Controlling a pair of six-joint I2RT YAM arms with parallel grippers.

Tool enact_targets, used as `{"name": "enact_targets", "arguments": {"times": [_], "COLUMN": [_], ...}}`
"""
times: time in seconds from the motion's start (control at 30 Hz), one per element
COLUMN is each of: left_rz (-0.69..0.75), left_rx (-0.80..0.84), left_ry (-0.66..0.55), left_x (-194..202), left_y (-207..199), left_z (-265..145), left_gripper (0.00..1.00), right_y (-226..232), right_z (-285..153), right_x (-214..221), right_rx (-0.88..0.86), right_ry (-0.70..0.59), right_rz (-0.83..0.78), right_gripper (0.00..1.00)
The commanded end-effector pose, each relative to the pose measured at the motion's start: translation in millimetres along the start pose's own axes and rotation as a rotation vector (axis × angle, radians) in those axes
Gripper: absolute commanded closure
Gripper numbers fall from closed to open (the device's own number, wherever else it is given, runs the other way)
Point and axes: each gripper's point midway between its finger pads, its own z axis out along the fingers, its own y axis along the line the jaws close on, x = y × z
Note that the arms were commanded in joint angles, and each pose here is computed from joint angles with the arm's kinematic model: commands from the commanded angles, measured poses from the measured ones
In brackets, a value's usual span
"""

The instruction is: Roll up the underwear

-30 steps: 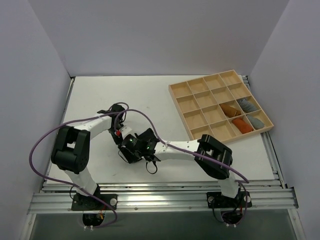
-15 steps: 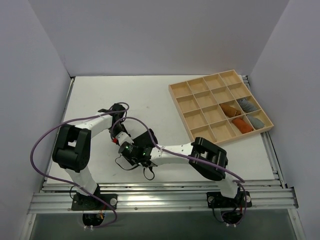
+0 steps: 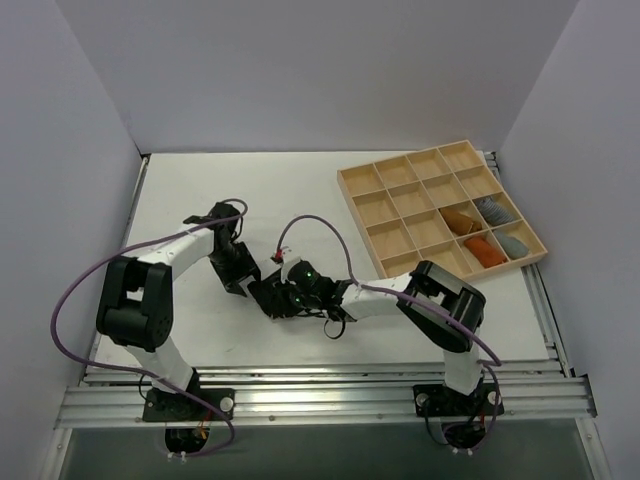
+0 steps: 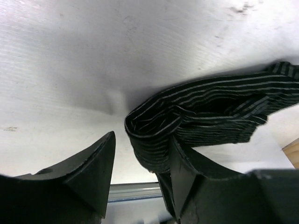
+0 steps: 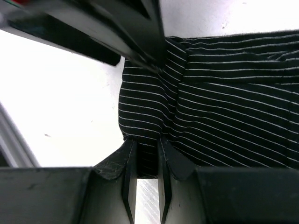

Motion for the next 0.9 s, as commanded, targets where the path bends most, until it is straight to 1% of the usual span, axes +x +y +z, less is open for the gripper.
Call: {"name": "enact_targets", "arguments": {"times": [0.0, 0.1, 0.23, 0.33, 0.4, 0.53, 0.67, 0.73, 0.8, 0.83, 0.87], "left_rz": [0.038, 0.049, 0.055, 0.077, 0.094, 0.115, 0.137, 0.143, 0.152, 0.153, 0.155], "left_rx": [0.058, 0.126, 0.171, 0.217, 0.248, 0.228, 0.239, 0.214, 0.201, 0.183, 0.183], "left_ry": [-0.107, -0.147, -0.155, -0.192, -0.193, -0.16, -0.176, -0.167, -0.15, -0.129, -0.115], "left_x": [-14, -14, -3, -3, -2, 4, 4, 5, 6, 7, 8], "left_y": [-8, -16, -15, -23, -28, -30, -39, -37, -36, -34, -34], "left_z": [-31, -38, -33, -35, -32, -17, -11, -2, 6, 16, 20], "left_gripper": [0.44, 0.43, 0.43, 0.41, 0.4, 0.39, 0.39, 0.38, 0.4, 0.42, 0.48], "right_y": [-30, -39, -45, -50, -51, -50, -51, -51, -51, -51, -52], "right_z": [-10, -11, -9, -8, -8, -7, -3, -2, -2, -2, -3], "right_x": [68, 74, 76, 76, 78, 81, 85, 85, 84, 84, 83], "right_rx": [0.036, 0.04, 0.01, 0.001, -0.018, -0.043, -0.052, -0.054, -0.052, -0.05, -0.047], "right_ry": [0.186, 0.183, 0.187, 0.179, 0.186, 0.197, 0.209, 0.207, 0.208, 0.208, 0.208], "right_rz": [0.124, 0.169, 0.216, 0.245, 0.264, 0.28, 0.293, 0.296, 0.3, 0.3, 0.3], "right_gripper": [1.0, 1.0, 1.0, 1.0, 1.0, 1.0, 1.0, 1.0, 1.0, 1.0, 1.0]}}
